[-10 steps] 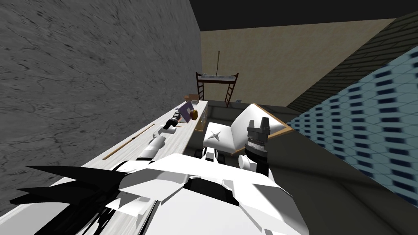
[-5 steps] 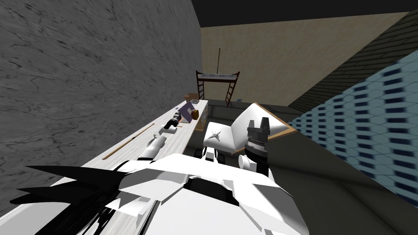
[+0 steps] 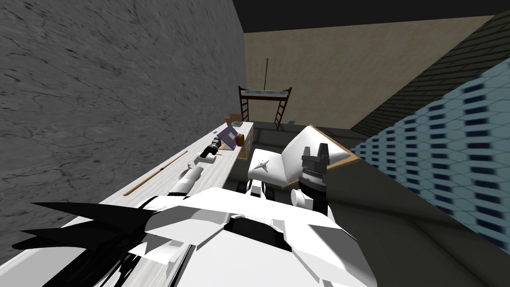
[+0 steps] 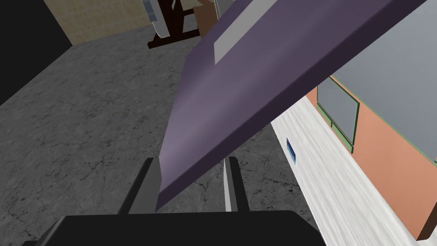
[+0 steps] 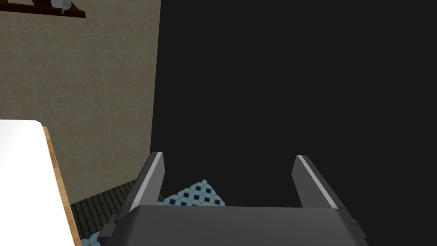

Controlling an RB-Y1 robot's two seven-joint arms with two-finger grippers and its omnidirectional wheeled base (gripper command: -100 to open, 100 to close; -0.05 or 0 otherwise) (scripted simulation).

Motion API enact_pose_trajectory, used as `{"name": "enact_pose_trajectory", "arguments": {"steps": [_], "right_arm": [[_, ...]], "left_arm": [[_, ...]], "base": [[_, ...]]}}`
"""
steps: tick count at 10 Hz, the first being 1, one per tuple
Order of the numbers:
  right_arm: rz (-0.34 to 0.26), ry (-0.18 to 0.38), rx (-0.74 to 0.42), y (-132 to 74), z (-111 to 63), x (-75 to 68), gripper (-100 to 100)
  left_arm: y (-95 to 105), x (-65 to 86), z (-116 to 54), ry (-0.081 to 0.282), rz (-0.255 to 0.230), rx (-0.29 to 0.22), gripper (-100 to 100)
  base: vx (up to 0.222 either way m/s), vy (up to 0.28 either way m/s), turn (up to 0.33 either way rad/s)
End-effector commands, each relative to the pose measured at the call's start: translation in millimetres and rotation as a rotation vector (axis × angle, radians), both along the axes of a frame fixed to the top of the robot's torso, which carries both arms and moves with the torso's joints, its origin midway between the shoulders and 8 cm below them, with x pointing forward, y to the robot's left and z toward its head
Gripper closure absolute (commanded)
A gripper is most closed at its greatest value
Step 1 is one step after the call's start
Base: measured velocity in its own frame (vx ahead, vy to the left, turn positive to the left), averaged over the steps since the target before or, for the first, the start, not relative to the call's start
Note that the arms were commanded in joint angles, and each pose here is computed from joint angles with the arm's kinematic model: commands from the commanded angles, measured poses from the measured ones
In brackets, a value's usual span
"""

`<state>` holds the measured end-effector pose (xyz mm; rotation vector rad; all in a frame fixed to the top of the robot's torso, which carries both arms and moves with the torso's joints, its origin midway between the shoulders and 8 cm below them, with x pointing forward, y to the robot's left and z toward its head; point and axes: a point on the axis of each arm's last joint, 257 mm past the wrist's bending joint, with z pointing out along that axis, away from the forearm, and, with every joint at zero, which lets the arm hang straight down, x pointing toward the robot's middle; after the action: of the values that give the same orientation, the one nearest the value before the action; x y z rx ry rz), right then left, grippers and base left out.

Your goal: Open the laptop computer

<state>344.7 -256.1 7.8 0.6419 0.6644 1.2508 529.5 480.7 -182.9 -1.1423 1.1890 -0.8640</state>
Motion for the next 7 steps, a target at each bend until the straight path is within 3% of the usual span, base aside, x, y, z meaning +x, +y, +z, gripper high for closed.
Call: {"name": "enact_pose_trajectory", "arguments": {"steps": [1,7], "right_arm": [[0.0,0.0,0.0,0.0,0.0,0.0,0],[0.0,0.0,0.0,0.0,0.0,0.0,0]], "left_arm": [[-3.7,1.7,1.0,-0.004,-0.005,-0.047,100],[-3.7,1.7,1.0,-0.004,-0.005,-0.047,100]], "base": [[0.014,0.011,0.046],[0.004,0.003,0.012]]}}
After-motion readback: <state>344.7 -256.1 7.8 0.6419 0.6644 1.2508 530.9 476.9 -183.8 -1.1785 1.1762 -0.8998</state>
